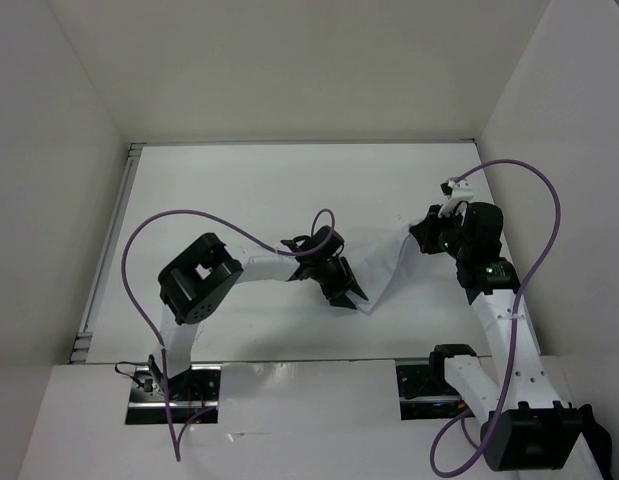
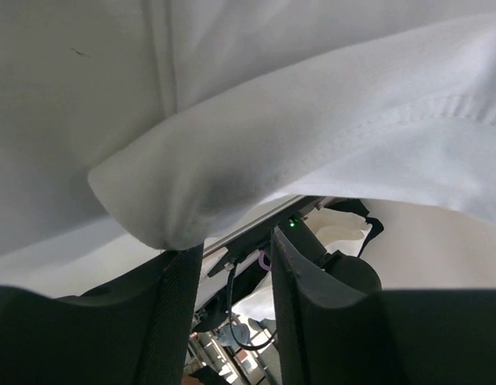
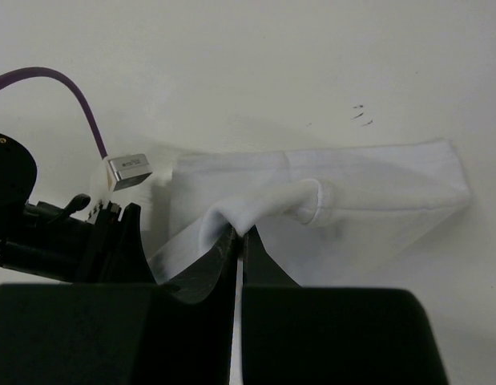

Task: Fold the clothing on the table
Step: Fold the skirt

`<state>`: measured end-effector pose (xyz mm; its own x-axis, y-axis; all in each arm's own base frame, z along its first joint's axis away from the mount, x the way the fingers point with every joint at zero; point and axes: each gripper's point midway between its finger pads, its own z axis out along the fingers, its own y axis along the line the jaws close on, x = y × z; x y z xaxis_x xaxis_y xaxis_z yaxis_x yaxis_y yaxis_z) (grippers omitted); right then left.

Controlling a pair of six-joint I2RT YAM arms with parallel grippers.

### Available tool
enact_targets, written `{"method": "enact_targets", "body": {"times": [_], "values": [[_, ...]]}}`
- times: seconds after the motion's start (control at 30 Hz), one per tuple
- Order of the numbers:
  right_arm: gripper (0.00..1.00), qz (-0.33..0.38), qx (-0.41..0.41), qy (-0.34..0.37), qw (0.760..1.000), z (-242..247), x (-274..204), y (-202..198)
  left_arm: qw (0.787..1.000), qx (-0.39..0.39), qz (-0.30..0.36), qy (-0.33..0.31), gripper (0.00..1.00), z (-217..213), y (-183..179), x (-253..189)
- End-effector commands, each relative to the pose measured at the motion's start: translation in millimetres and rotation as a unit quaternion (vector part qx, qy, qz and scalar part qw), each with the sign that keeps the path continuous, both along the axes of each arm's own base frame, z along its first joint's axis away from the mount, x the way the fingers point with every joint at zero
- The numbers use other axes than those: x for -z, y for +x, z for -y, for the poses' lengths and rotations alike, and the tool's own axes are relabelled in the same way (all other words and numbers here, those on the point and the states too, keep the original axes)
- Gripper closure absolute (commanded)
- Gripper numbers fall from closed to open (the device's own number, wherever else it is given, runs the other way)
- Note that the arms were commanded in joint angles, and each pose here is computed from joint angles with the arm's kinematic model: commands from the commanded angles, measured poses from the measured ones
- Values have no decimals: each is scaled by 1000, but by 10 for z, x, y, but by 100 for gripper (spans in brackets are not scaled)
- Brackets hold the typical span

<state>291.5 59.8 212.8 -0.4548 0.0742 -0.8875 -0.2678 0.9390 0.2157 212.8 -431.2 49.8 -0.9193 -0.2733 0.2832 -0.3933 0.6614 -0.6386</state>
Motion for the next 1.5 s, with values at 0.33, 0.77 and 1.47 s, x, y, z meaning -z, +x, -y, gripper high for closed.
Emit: {"method": "enact_targets", "body": {"times": [0.33,0.77,1.47], "values": [[100,39,3,4,999,11,-171,59,1000,4,-15,1,54,42,-30,58],[100,37,-12,6,999,-17,-160,33,998,-21,51,16,100,-319,262,-86],[92,23,-65,4,998,-134,-117,-51,990,-54,120,52,64,-1545,931,-108]]}}
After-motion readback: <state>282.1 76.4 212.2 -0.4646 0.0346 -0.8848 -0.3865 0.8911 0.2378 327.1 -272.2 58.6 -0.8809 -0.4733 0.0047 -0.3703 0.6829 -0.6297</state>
